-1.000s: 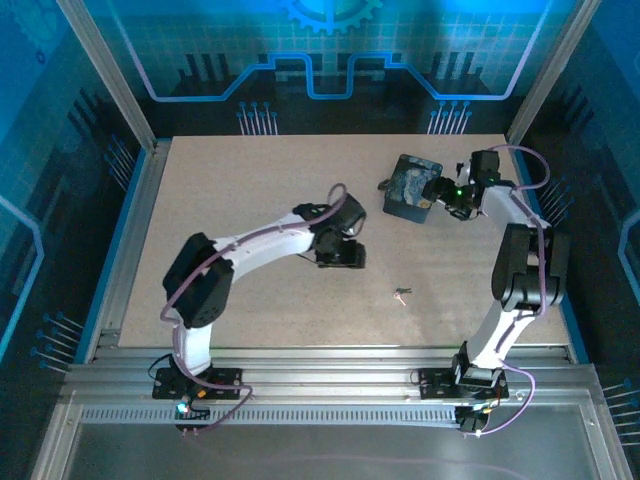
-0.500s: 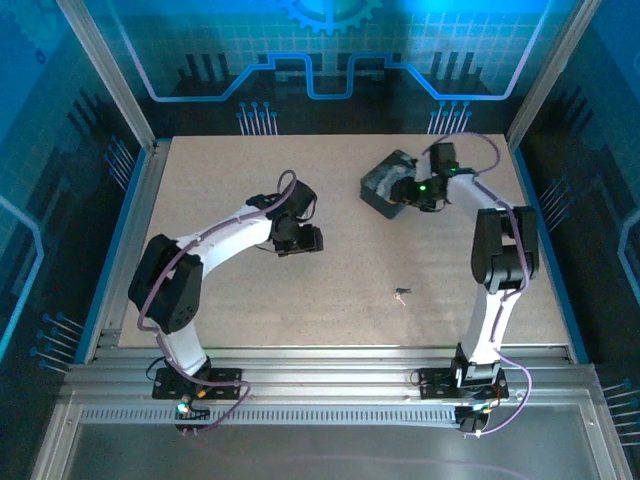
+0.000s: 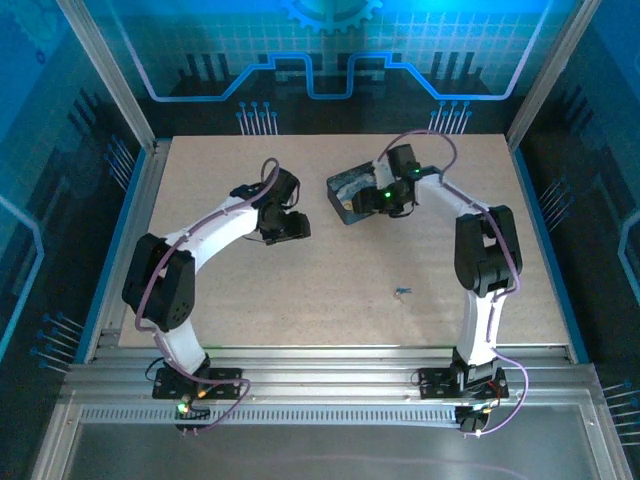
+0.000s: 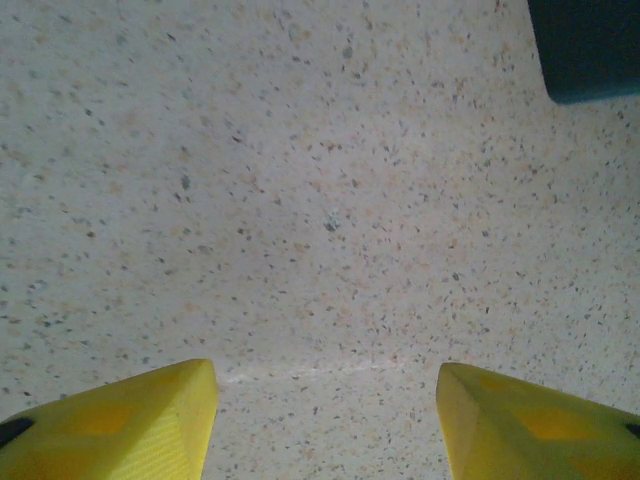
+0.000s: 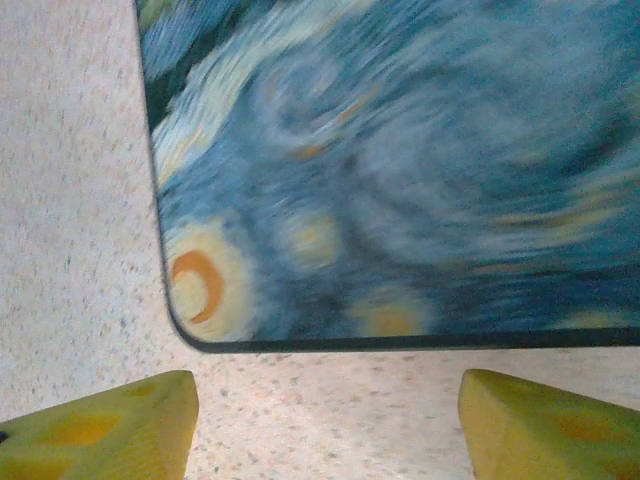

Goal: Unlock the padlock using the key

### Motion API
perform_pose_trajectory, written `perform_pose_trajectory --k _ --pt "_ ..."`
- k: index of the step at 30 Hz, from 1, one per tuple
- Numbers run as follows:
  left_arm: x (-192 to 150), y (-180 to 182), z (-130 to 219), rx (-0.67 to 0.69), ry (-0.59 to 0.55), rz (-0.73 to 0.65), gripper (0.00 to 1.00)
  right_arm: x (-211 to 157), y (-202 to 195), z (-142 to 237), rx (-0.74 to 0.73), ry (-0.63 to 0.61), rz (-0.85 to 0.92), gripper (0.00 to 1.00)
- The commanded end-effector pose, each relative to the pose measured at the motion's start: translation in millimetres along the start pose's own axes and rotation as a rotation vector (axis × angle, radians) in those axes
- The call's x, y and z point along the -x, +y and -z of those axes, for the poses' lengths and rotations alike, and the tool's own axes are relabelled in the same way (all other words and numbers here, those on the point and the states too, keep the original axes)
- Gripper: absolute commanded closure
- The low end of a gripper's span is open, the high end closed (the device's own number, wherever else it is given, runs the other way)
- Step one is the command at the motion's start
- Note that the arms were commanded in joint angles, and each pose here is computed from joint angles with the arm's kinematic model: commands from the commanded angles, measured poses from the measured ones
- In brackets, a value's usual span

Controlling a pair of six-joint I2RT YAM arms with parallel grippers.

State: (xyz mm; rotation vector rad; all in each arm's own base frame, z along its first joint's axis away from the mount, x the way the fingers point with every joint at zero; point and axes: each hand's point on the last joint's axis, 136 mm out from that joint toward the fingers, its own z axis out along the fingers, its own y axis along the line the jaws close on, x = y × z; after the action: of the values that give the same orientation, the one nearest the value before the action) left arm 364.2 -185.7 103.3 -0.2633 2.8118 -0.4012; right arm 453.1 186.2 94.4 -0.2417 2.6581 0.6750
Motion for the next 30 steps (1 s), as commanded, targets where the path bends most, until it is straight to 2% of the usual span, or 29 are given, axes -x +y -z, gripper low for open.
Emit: perform_pose_trajectory --k 1,7,13,21,30 --pt "4.8 5.4 17.5 0.0 -0.031 -0.005 0.39 43.3 -16.5 48.0 -0.03 -0.131 -0.014 0.26" --pt "2.4 5.3 16.3 0.0 -0.016 -0.004 0.4 72.3 -65.1 44.5 -0.072 -0.152 -0.074 0.22" --pt "6.5 2.7 23.7 -0.002 -0.027 -0.011 0.39 79.6 -79.5 12.5 -0.012 -0.096 -0.073 0.19" --pt "9.4 1.7 35.3 -0.005 -0.05 -0.02 0.39 55.5 -47.9 -9.3 0.096 -0.046 -0.037 0.33" --pt "13.8 4.6 37.5 -0.004 -0.065 -0.003 0.39 -17.3 43.7 -0.8 0.168 0.0 0.01 0.34"
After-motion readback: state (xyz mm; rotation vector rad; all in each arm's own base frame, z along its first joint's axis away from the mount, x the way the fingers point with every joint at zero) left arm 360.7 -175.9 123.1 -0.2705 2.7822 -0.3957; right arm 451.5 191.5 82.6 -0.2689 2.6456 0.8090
